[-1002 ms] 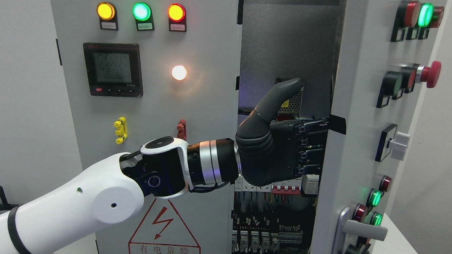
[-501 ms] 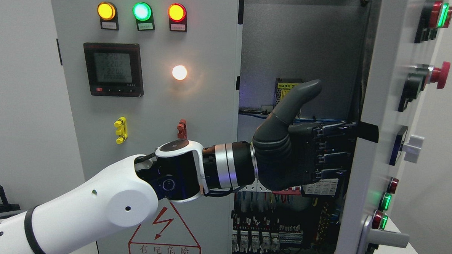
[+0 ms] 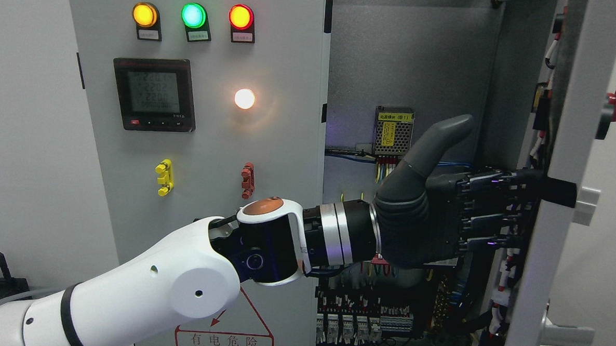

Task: Open door with both hands
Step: 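Push the door farther open with the left hand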

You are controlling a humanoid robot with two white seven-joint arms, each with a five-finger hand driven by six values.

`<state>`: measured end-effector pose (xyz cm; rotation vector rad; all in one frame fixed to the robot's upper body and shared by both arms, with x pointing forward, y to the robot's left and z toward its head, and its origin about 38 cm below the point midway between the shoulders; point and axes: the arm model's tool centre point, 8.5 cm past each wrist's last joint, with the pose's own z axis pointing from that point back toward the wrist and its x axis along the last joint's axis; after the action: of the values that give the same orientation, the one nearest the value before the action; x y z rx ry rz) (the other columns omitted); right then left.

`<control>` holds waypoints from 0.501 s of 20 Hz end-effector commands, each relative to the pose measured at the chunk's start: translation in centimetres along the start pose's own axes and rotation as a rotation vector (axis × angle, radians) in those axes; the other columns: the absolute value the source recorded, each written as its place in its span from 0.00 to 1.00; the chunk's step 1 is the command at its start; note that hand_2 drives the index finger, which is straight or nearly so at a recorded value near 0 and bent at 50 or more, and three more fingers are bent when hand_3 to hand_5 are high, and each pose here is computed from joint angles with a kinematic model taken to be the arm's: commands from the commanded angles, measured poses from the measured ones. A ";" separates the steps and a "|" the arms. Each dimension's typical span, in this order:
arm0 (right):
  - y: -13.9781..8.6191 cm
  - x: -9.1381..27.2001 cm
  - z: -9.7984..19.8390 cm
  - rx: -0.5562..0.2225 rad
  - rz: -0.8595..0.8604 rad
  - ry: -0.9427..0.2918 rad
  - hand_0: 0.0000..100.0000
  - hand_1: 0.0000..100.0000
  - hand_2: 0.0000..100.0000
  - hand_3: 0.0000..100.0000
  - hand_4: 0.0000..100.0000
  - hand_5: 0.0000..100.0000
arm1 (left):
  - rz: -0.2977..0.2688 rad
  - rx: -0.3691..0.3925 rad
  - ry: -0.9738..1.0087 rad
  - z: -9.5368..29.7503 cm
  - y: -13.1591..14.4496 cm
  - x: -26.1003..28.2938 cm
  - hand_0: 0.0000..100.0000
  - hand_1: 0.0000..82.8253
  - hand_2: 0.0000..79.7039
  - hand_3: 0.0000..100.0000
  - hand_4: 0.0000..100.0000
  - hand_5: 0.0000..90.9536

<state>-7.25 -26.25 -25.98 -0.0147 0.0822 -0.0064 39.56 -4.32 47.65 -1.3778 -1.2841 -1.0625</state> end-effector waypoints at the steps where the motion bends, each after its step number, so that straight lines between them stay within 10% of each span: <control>1: -1.3 0.4 0.1 -0.018 0.000 -0.011 0.00 0.00 0.00 0.00 0.00 0.00 | 0.001 -0.085 0.010 -3.6 -2.4 -1.5 0.00 0.00 0.00 0.00 0.04 0.00; 10: -1.2 0.5 0.1 -0.017 0.004 -0.016 0.00 0.00 0.00 0.00 0.00 0.00 | -0.010 -0.108 0.008 -5.9 -3.9 -2.4 0.00 0.00 0.00 0.00 0.04 0.00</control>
<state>-6.96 -26.22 -26.02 -0.0135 0.0731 -0.0060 37.90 -7.50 46.96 -1.3899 -1.2815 -1.1081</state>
